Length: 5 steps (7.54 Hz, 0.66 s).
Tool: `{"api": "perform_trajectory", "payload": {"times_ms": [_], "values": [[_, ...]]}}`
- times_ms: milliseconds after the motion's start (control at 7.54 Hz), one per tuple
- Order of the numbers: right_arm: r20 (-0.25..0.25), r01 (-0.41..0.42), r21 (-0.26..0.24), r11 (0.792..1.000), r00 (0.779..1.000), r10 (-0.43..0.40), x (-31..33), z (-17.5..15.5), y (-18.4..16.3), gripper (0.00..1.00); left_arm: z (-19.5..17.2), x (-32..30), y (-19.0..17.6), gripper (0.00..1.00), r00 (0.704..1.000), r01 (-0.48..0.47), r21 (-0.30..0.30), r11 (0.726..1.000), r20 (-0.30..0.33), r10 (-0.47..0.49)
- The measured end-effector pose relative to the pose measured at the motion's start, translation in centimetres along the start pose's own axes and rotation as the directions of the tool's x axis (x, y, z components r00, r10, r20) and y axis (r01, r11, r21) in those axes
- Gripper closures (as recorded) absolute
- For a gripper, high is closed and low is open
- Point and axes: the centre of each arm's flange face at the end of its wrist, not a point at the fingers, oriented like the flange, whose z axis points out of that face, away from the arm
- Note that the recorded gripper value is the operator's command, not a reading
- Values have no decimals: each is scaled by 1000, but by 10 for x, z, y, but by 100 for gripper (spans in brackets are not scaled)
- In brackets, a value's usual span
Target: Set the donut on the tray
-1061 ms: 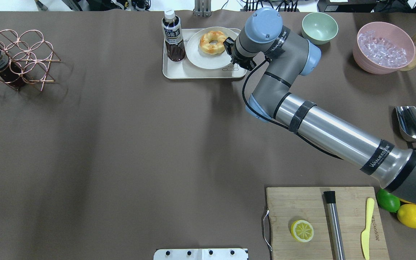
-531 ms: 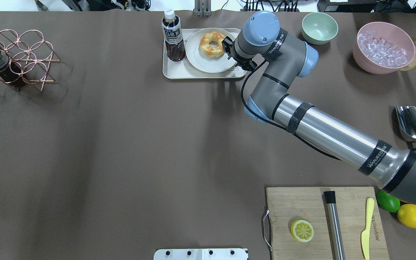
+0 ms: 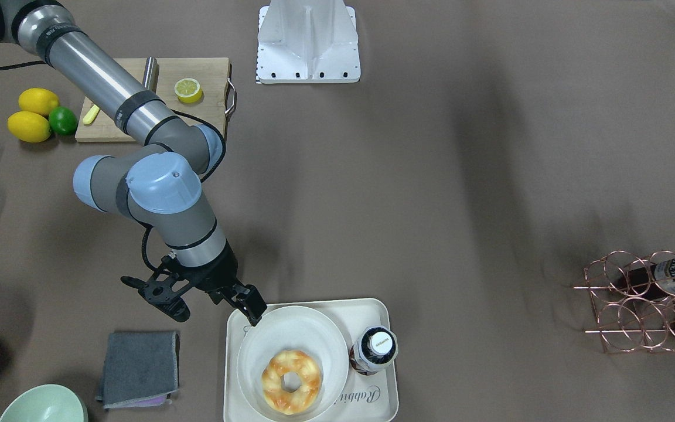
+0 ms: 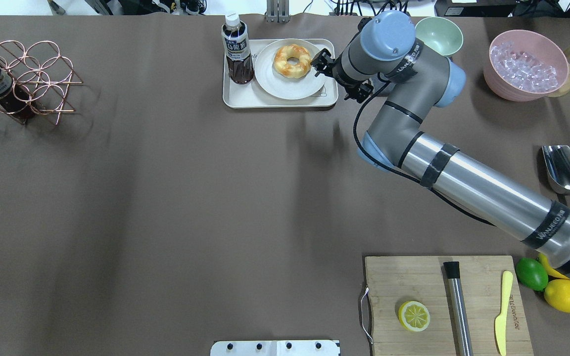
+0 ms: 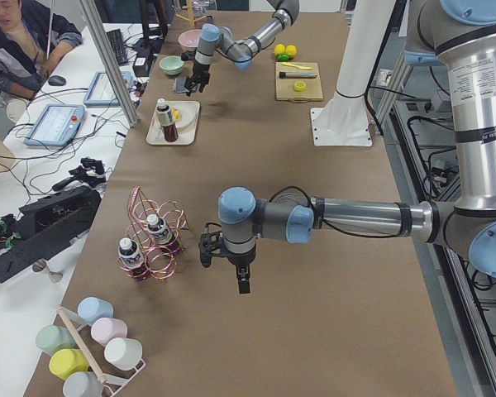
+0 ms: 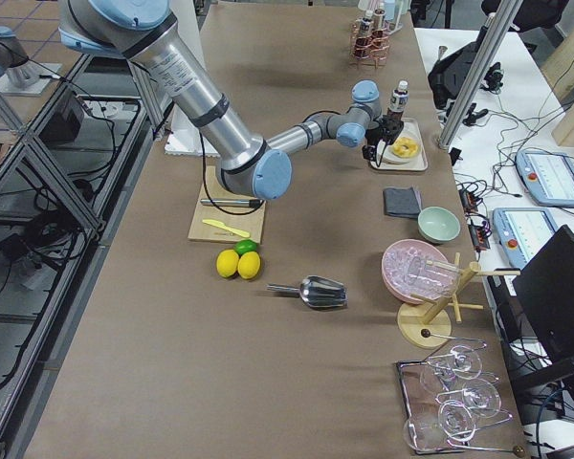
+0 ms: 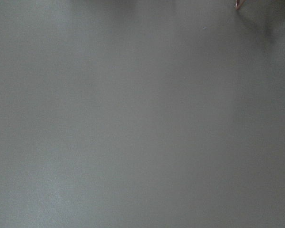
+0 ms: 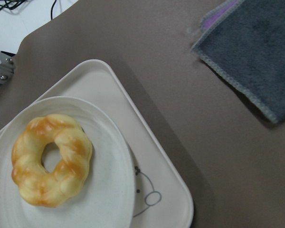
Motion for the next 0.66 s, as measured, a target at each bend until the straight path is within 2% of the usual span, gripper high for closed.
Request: {"api": "perform_trajectory", "payload": {"times_ms": [133,398,663], "values": [[-14,25,-26,999,1000,-26,15,-16,-8,0,0,0,0,2,1000,0,0,1000,0,0],[-71,92,-60,994,993,-97,45,-52,-24,0,0,0,0,2,1000,1,-1,1000,0,-1],[-112,177,-84,981,976,-186,102,-80,-48,0,1,-1,1,2,1000,1,-2,1000,0,-1]]}}
